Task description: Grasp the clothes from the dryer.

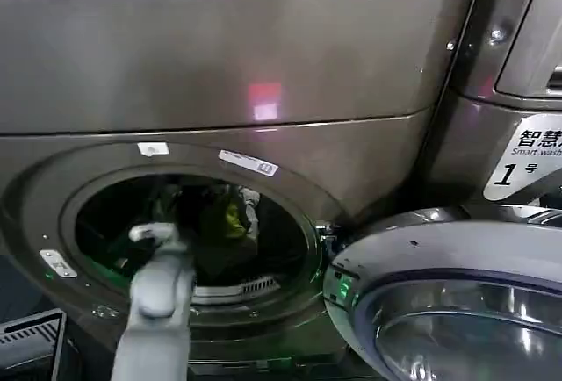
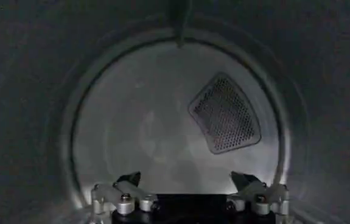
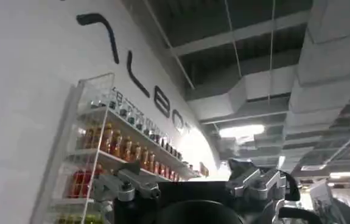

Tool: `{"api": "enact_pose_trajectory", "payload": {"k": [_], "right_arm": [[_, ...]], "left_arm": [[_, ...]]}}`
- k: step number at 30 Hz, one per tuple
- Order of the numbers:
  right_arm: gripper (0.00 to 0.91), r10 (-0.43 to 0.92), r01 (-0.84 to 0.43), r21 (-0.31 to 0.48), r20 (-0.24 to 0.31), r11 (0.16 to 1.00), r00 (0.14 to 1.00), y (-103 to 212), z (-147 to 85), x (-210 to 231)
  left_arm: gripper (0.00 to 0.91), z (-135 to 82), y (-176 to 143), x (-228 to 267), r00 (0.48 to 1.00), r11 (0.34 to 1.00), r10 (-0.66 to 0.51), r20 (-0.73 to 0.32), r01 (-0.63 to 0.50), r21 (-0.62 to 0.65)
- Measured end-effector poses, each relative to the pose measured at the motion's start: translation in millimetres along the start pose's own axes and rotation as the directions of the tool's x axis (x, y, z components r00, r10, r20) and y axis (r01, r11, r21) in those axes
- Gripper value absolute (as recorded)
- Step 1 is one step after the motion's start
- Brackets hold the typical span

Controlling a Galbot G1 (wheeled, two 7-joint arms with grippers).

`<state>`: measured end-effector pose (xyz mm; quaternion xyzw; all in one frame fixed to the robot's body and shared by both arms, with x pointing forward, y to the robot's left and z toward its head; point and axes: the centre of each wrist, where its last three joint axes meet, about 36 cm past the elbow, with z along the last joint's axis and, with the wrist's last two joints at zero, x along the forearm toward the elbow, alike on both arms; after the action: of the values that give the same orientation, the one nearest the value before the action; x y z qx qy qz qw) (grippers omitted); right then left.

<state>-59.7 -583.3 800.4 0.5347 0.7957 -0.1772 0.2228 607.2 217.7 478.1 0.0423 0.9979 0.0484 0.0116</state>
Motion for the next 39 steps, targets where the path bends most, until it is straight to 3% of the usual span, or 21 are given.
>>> {"api": "enact_pose_trajectory", "payload": {"k": [5, 10, 14, 17, 24, 29, 33, 39], "right_arm": [[0.907, -0.002, 0.002, -0.004, 0.001, 1.0, 1.0, 0.1, 1.3, -0.8], [0.907, -0.008, 0.008, -0.004, 0.005, 1.0, 1.0, 2.2, 1.0, -1.0], [0.907, -0.003, 0.003, -0.005, 0.005, 1.0, 1.0, 0.3, 0.9, -0.2], [0.907, -0.002, 0.002, -0.005, 0.006, 1.0, 1.0, 0.0, 1.1, 0.3], [0.907, 0.004, -0.004, -0.011, 0.004, 1.0, 1.0, -1.8, 3.5, 1.3], [0.907, 0.007, -0.007, -0.013, 0.0, 1.0, 1.0, -2.9, 6.0, 1.4], [0.907, 0.007, -0.007, -0.014, 0.001, 1.0, 1.0, -2.9, 6.3, 1.1], [0.907, 0.002, -0.002, -0.015, 0.001, 1.0, 1.0, -1.3, 7.0, 1.1]], "left_arm": [[0.907, -4.7, 6.4, -51.6, 0.986, 0.988, 0.132, -0.104, -0.14, -0.072], [0.907, -1.8, 12.5, -93.2, 0.929, 0.932, 0.277, -0.244, -0.321, -0.165], [0.907, 0.5, 13.8, -120.8, 0.845, 0.837, 0.361, -0.395, -0.481, -0.262], [0.907, -0.4, 21.0, -135.2, 0.763, 0.722, 0.38, -0.523, -0.598, -0.347], [0.907, -23.6, 30.8, -161.9, 0.576, 0.4, 0.318, -0.753, -0.802, -0.444], [0.907, -27.0, 35.7, -170.5, 0.465, 0.233, 0.207, -0.861, -0.878, -0.418], [0.907, -22.1, 42.4, -172.5, 0.388, 0.15, 0.103, -0.916, -0.916, -0.372], [0.899, -9.2, 54.4, -170.0, 0.328, 0.126, 0.024, -0.944, -0.938, -0.323]]}}
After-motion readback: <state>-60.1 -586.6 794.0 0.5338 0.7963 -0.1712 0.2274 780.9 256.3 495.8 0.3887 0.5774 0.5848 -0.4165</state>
